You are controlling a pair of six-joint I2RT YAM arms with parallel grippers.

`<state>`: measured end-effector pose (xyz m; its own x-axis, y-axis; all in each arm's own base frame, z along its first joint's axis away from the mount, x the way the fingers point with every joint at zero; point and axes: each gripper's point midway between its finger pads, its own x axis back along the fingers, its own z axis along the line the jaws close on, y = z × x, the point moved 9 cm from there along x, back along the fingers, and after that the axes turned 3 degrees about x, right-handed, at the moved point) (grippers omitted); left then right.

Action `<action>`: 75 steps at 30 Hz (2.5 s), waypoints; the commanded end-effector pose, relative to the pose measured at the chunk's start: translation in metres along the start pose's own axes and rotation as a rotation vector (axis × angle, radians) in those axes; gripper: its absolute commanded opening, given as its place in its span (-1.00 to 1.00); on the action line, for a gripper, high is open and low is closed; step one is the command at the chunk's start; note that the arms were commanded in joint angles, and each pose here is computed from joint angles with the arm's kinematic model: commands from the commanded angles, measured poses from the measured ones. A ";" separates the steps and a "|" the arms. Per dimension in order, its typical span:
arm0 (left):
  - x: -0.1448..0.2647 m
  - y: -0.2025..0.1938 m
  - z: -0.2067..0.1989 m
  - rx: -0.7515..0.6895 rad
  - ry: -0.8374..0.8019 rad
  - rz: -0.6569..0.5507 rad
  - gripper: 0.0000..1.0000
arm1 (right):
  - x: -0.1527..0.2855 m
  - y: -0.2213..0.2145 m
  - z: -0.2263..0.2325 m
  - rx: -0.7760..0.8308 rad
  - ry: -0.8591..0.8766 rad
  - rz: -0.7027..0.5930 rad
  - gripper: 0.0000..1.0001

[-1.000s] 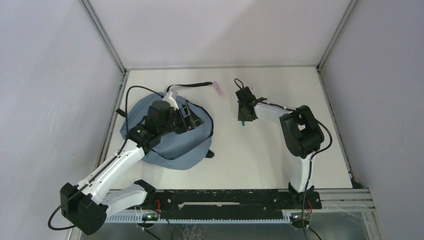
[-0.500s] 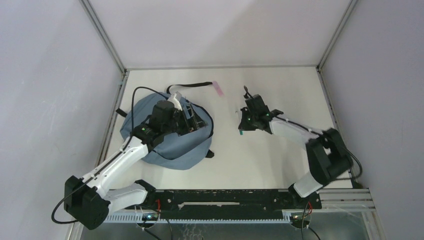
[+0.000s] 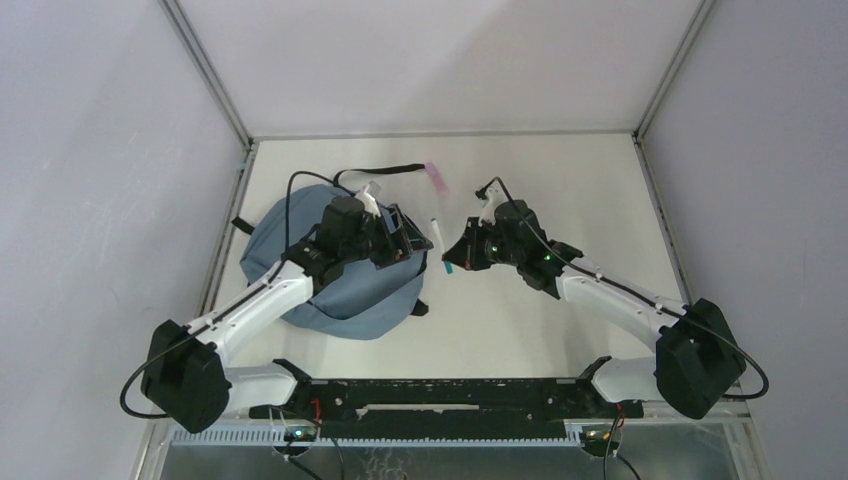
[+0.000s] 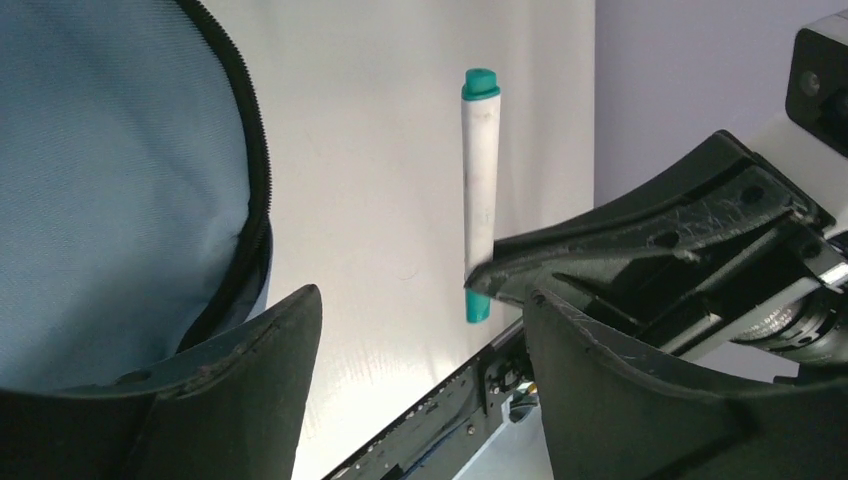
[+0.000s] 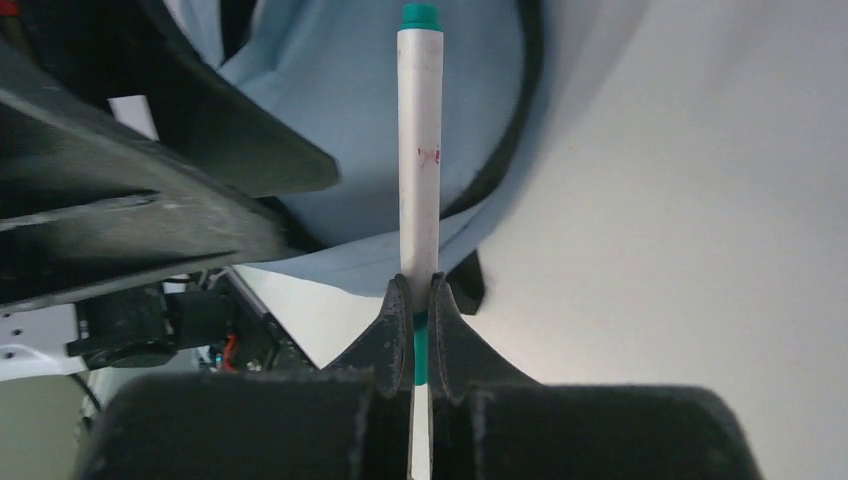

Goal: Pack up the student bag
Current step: Pick up the stationery from the center of the board, then place the stationery in the student bag.

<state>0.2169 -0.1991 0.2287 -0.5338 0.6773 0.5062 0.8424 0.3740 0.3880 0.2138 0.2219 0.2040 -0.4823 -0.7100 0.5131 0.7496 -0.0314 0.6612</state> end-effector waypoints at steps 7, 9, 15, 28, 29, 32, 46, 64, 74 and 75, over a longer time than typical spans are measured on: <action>-0.010 0.007 -0.018 0.047 -0.098 -0.024 0.34 | 0.005 0.011 0.040 -0.008 0.177 -0.091 -1.00; -0.012 0.008 -0.021 0.052 -0.109 -0.023 0.23 | 0.005 0.009 0.042 0.001 0.176 -0.089 -1.00; -0.014 0.008 -0.021 0.071 -0.103 -0.030 -0.61 | 0.006 0.008 0.043 0.013 0.172 -0.091 -1.00; 0.057 0.057 -0.001 -0.347 0.569 -0.271 -1.00 | 0.028 0.012 0.021 0.013 -0.034 -0.150 0.47; 0.067 0.064 0.000 -0.399 0.654 -0.300 -1.00 | 0.031 0.013 0.017 0.017 -0.061 -0.153 0.48; 0.086 0.077 0.010 -0.553 0.870 -0.335 -1.00 | 0.036 0.012 0.006 0.026 -0.144 -0.155 0.47; 0.020 0.096 0.053 -0.811 1.086 -0.227 -1.00 | 0.046 0.009 -0.010 -0.021 -0.174 -0.173 0.47; -0.002 0.088 0.074 -0.774 1.294 -0.067 0.21 | 0.048 0.009 -0.018 -0.016 -0.187 -0.159 0.47; 0.055 0.090 0.038 -0.694 1.179 -0.241 0.15 | 0.034 0.015 -0.021 -0.008 -0.169 -0.169 0.46; 0.063 0.090 0.032 -0.677 1.151 -0.274 0.15 | 0.030 0.017 -0.023 -0.004 -0.186 -0.167 0.46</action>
<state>0.2786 -0.1113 0.2254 -0.6343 -0.4504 0.6284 0.7698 -0.2925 0.5674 0.2085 0.1777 0.2158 -0.6510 -0.5475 0.5257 0.6905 -0.1395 0.7098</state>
